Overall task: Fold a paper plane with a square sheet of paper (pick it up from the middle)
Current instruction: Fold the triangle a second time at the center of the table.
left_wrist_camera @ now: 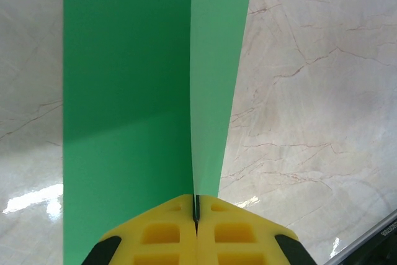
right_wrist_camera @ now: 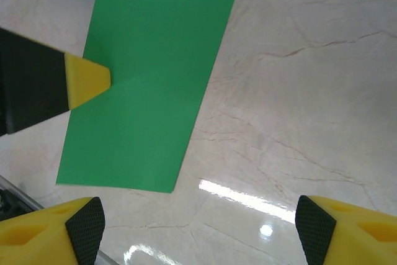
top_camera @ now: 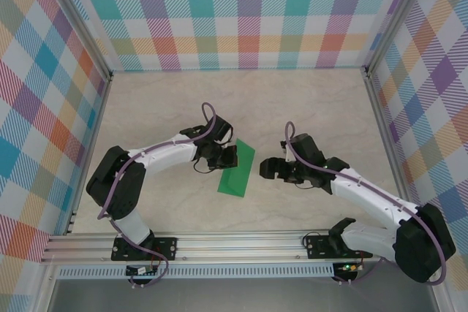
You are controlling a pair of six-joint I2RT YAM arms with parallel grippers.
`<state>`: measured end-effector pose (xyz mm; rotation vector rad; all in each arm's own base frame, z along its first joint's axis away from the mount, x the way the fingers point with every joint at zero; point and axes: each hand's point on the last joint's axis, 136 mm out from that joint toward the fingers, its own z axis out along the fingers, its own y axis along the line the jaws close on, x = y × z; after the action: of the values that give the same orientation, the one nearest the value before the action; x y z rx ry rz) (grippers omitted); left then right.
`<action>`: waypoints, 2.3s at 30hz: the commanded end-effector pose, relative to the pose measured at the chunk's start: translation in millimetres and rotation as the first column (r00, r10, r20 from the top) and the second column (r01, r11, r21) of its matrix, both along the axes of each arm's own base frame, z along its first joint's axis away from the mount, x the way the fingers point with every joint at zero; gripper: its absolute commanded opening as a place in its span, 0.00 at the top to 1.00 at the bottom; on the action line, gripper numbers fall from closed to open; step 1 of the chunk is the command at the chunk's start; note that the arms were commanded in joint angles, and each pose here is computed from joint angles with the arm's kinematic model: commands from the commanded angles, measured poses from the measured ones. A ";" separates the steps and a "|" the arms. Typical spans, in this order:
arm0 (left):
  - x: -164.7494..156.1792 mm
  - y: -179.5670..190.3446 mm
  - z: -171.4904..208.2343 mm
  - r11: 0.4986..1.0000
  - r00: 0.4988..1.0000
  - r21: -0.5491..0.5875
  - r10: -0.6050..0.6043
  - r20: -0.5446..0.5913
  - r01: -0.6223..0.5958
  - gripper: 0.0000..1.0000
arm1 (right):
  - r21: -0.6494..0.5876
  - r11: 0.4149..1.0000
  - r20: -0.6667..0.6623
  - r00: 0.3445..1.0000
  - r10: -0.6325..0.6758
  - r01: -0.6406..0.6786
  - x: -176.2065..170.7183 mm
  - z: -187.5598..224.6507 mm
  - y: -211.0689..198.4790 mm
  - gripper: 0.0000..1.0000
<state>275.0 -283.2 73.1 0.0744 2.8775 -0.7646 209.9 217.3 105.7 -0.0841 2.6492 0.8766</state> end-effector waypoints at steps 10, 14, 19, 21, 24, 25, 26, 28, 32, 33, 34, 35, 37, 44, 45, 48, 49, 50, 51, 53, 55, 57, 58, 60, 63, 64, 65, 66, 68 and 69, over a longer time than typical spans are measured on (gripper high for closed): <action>6.6 -0.7 -0.2 0.999 0.999 -0.026 0.039 -0.014 -0.039 1.00 | -0.171 0.968 0.233 0.947 0.221 -0.184 -23.2 9.8 96.9 0.32; 5.0 -0.7 -2.6 0.999 0.999 -0.029 0.038 -0.023 -0.039 1.00 | -0.234 0.956 0.277 0.930 0.241 -0.178 -25.2 1.0 116.8 0.33; 3.9 -1.0 -4.2 0.999 0.999 -0.033 0.041 -0.029 -0.042 1.00 | -0.271 0.947 0.295 0.921 0.252 -0.172 -24.3 -10.5 130.7 0.37; 3.5 -1.2 -4.4 0.999 0.999 -0.033 0.040 -0.033 -0.041 1.00 | -0.283 0.948 0.302 0.924 0.234 -0.148 -21.1 -13.5 130.1 0.40; 3.9 -0.6 -2.9 0.998 0.999 -0.035 0.043 -0.029 -0.044 1.00 | -0.289 0.949 0.313 0.924 0.221 -0.129 -18.9 -16.5 128.9 0.45; 4.0 -1.1 -2.7 0.998 0.999 -0.036 0.041 -0.030 -0.042 1.00 | -0.292 0.948 0.313 0.924 0.218 -0.125 -18.4 -17.6 128.5 0.46; 3.8 -0.8 -3.4 0.998 0.999 -0.035 0.042 -0.033 -0.043 1.00 | -0.297 0.947 0.311 0.925 0.220 -0.125 -18.4 -19.1 127.8 0.48; 3.9 -1.0 -2.6 0.998 0.999 -0.037 0.040 -0.032 -0.042 1.00 | -0.307 0.944 0.308 0.926 0.220 -0.122 -18.2 -21.7 125.7 0.52; 4.5 -0.7 -1.5 0.998 0.999 -0.037 0.043 -0.029 -0.044 1.00 | -0.315 0.941 0.303 0.927 0.220 -0.121 -20.1 -24.8 120.8 0.59; 4.4 -0.4 -1.0 0.998 0.999 -0.037 0.044 -0.029 -0.045 1.00 | -0.315 0.942 0.304 0.927 0.219 -0.119 -20.3 -24.9 119.5 0.60; 4.7 -0.3 -0.5 0.998 0.999 -0.037 0.047 -0.028 -0.048 1.00 | -0.314 0.942 0.304 0.928 0.216 -0.117 -20.7 -24.6 117.9 0.61; 5.1 0.4 -1.1 0.998 0.998 -0.035 0.049 -0.028 -0.050 1.00 | -0.314 0.942 0.306 0.927 0.215 -0.115 -20.9 -24.4 116.2 0.64; 5.7 0.0 0.1 0.998 0.998 -0.038 0.051 -0.026 -0.052 1.00 | -0.310 0.944 0.308 0.927 0.215 -0.116 -21.9 -23.7 114.6 0.68; 7.0 0.7 2.8 0.997 0.998 -0.040 0.061 -0.023 -0.062 1.00 | -0.304 0.946 0.312 0.926 0.212 -0.114 -23.1 -22.3 111.1 0.81; 7.1 1.4 2.9 0.997 0.998 -0.038 0.063 -0.022 -0.064 1.00 | -0.304 0.946 0.313 0.925 0.214 -0.116 -22.8 -22.1 111.3 0.83; 8.1 2.6 5.5 0.997 0.997 -0.039 0.072 -0.014 -0.073 0.99 | -0.293 0.946 0.311 0.923 0.229 -0.136 -23.7 -20.7 114.6 0.86; 8.1 4.2 5.6 0.996 0.997 -0.033 0.078 -0.013 -0.079 0.94 | -0.286 0.948 0.305 0.924 0.230 -0.142 -23.6 -21.0 115.2 0.87; 8.9 6.4 6.8 0.996 0.996 -0.026 0.088 -0.006 -0.088 0.86 | -0.275 0.950 0.296 0.927 0.229 -0.147 -23.5 -21.7 115.2 0.88; 9.7 8.8 8.6 0.995 0.995 -0.021 0.102 0.003 -0.102 0.82 | -0.264 0.953 0.289 0.930 0.227 -0.151 -23.1 -22.5 114.8 0.90; 10.6 14.1 12.5 0.992 0.992 -0.014 0.128 0.022 -0.127 0.76 | -0.237 0.959 0.277 0.935 0.220 -0.156 -22.6 -22.7 113.5 0.92; 11.7 21.9 15.9 0.988 0.987 0.004 0.155 0.042 -0.155 0.66 | -0.196 0.966 0.262 0.941 0.216 -0.168 -21.1 -21.8 112.6 0.92; 13.1 31.9 20.3 0.981 0.979 0.023 0.193 0.068 -0.195 0.58 | -0.146 0.972 0.241 0.946 0.218 -0.186 -21.2 -21.0 111.8 0.93; 13.5 37.2 21.6 0.976 0.974 0.033 0.213 0.079 -0.216 0.55 | -0.126 0.974 0.232 0.949 0.215 -0.190 -19.9 -20.5 110.7 0.93; 13.3 47.5 25.1 0.966 0.963 0.045 0.251 0.103 -0.256 0.49 | -0.067 0.975 0.203 0.954 0.222 -0.213 -19.0 -20.3 109.9 0.92; 10.9 55.7 30.7 0.958 0.952 0.042 0.277 0.128 -0.285 0.48 | -0.002 0.974 0.172 0.959 0.224 -0.227 -16.2 -21.2 106.7 0.92; 9.5 57.4 31.6 0.957 0.951 0.040 0.281 0.131 -0.288 0.48 | 0.014 0.973 0.164 0.961 0.223 -0.228 -14.6 -21.0 105.8 0.92; 8.6 59.3 33.5 0.955 0.948 0.037 0.286 0.138 -0.294 0.48 | 0.030 0.972 0.158 0.961 0.225 -0.233 -13.3 -20.8 104.9 0.91; 7.6 60.2 36.0 0.955 0.947 0.028 0.288 0.145 -0.295 0.50 | 0.046 0.968 0.148 0.960 0.236 -0.245 -13.1 -21.1 104.5 0.91; 5.0 59.5 39.2 0.957 0.946 0.001 0.286 0.151 -0.290 0.53 | 0.060 0.964 0.128 0.960 0.248 -0.257 -10.6 -22.3 103.4 0.91; 2.9 58.7 39.8 0.958 0.947 -0.011 0.284 0.147 -0.286 0.54 | 0.065 0.962 0.118 0.959 0.257 -0.266 -10.1 -23.5 103.3 0.90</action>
<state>278.3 -233.2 109.6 -0.2268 2.6949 -0.6568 205.7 307.6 71.9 -0.3823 2.5609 0.8795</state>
